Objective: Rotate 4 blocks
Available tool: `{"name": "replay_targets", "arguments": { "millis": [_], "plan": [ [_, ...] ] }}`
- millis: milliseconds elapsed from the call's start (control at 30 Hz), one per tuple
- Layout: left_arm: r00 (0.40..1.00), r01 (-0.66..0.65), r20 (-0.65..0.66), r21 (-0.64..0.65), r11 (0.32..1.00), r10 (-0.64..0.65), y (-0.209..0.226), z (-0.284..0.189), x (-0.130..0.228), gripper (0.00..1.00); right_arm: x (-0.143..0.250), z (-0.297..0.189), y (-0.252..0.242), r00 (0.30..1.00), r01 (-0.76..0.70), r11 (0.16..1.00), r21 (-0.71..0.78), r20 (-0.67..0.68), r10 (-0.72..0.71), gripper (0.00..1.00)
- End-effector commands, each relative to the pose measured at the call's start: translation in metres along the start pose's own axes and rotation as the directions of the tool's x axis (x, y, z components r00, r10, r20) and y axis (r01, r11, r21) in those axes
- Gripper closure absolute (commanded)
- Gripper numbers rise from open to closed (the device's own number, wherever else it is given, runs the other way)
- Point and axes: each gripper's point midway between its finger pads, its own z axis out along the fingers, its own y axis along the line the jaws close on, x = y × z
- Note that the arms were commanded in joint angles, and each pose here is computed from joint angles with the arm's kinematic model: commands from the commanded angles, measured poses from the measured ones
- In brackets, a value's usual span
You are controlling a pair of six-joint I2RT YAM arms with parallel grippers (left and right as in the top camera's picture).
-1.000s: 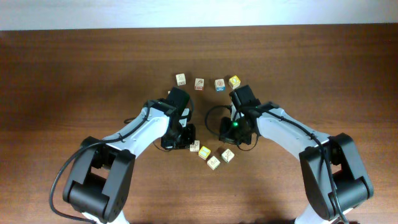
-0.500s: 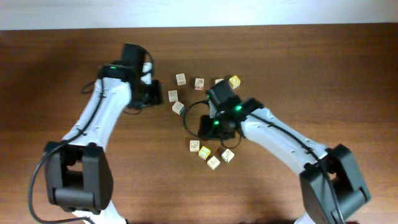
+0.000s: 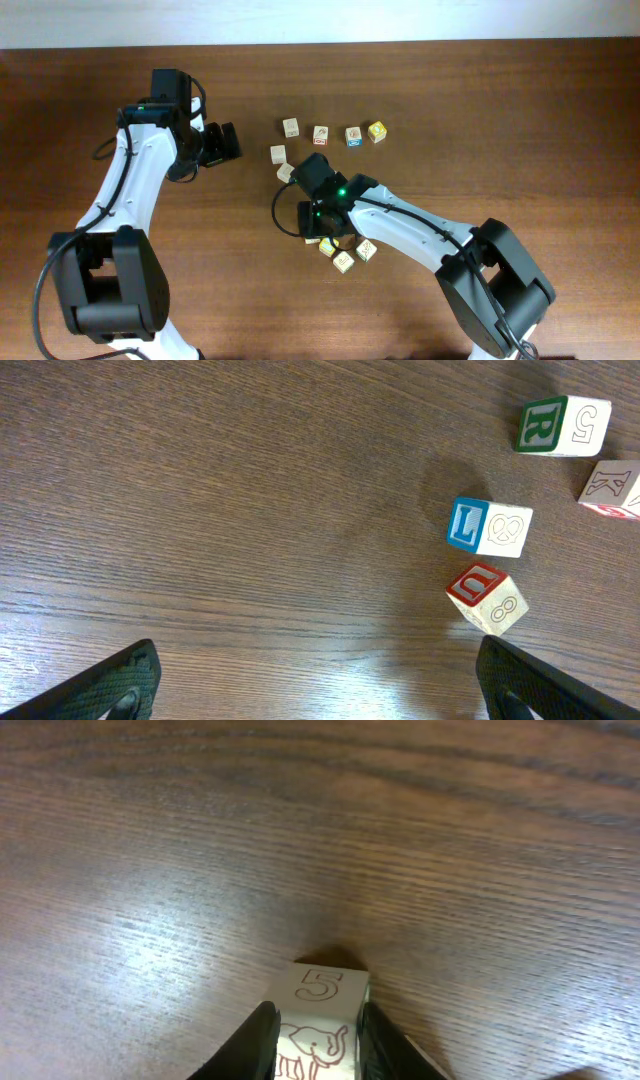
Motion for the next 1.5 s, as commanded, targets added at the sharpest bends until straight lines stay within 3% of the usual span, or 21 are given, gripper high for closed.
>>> {"name": "replay_targets", "arguments": {
  "millis": [0, 167, 233, 367, 433, 467, 533, 633, 900, 1033, 1267, 1367, 1467],
  "plan": [
    [1.000, -0.003, 0.022, -0.002, 1.000, 0.003, 0.000, -0.005, -0.007, 0.01, -0.008, 0.001, -0.006, 0.999, -0.024, 0.998, 0.050, 0.041, 0.022, 0.76],
    [1.000, -0.003, 0.022, -0.002, 1.000, 0.003, 0.000, -0.005, -0.007, 0.01, -0.031, -0.006, -0.004, 0.991, -0.032, 0.997, 0.066, 0.135, 0.023, 0.77],
    [1.000, -0.003, 0.022, -0.003, 1.000, 0.003, 0.000, -0.005, -0.007, 0.01, -0.025, -0.009, 0.014, 0.995, 0.050, 0.999, -0.008, 0.082, -0.049, 0.57],
    [1.000, -0.003, 0.022, -0.003, 1.000, 0.003, 0.000, -0.005, -0.007, 0.01, -0.008, -0.001, 0.013, 0.997, 0.071, 0.997, 0.040, 0.020, -0.072, 0.47],
    [1.000, -0.003, 0.022, -0.003, 1.000, 0.003, 0.000, -0.005, -0.007, 0.01, 0.005, 0.012, 0.012, 0.997, 0.066, 0.997, 0.043, -0.039, -0.064, 0.47],
    [1.000, -0.003, 0.022, -0.002, 1.000, 0.003, 0.000, -0.005, -0.007, 0.01, 0.006, 0.012, 0.012, 0.997, 0.066, 0.997, 0.043, -0.040, -0.064, 0.51],
    [1.000, -0.003, 0.022, -0.002, 1.000, 0.003, 0.000, -0.005, -0.007, 0.01, 0.006, 0.011, 0.011, 0.998, 0.049, 0.997, 0.053, -0.041, -0.047, 0.69],
    [1.000, -0.003, 0.022, -0.003, 1.000, 0.003, 0.000, -0.005, -0.007, 0.01, -0.009, 0.008, 0.006, 0.999, 0.036, 0.995, 0.096, 0.024, -0.039, 0.74],
    [1.000, -0.003, 0.022, -0.003, 1.000, 0.003, 0.000, -0.005, -0.007, 0.01, -0.063, 0.001, -0.011, 0.976, -0.033, 0.989, 0.143, 0.219, 0.001, 0.73],
    [1.000, -0.003, 0.022, -0.002, 1.000, 0.003, 0.000, -0.005, -0.007, 0.01, -0.052, 0.007, -0.016, 0.983, -0.078, 0.986, 0.147, 0.174, 0.052, 0.72],
    [1.000, -0.003, 0.022, -0.002, 1.000, 0.003, 0.000, -0.005, -0.007, 0.01, -0.058, -0.005, -0.010, 0.987, -0.060, 0.988, 0.145, 0.158, 0.036, 0.47],
    [1.000, -0.003, 0.022, -0.003, 1.000, 0.003, 0.000, -0.005, -0.007, 0.01, -0.060, -0.038, 0.000, 0.994, -0.061, 0.986, 0.155, 0.095, 0.047, 0.46],
    [1.000, -0.003, 0.022, -0.003, 1.000, 0.003, 0.000, -0.005, -0.007, 0.01, -0.051, -0.040, -0.004, 0.999, -0.031, 0.982, 0.187, 0.044, 0.023, 0.47]
  ]
}}
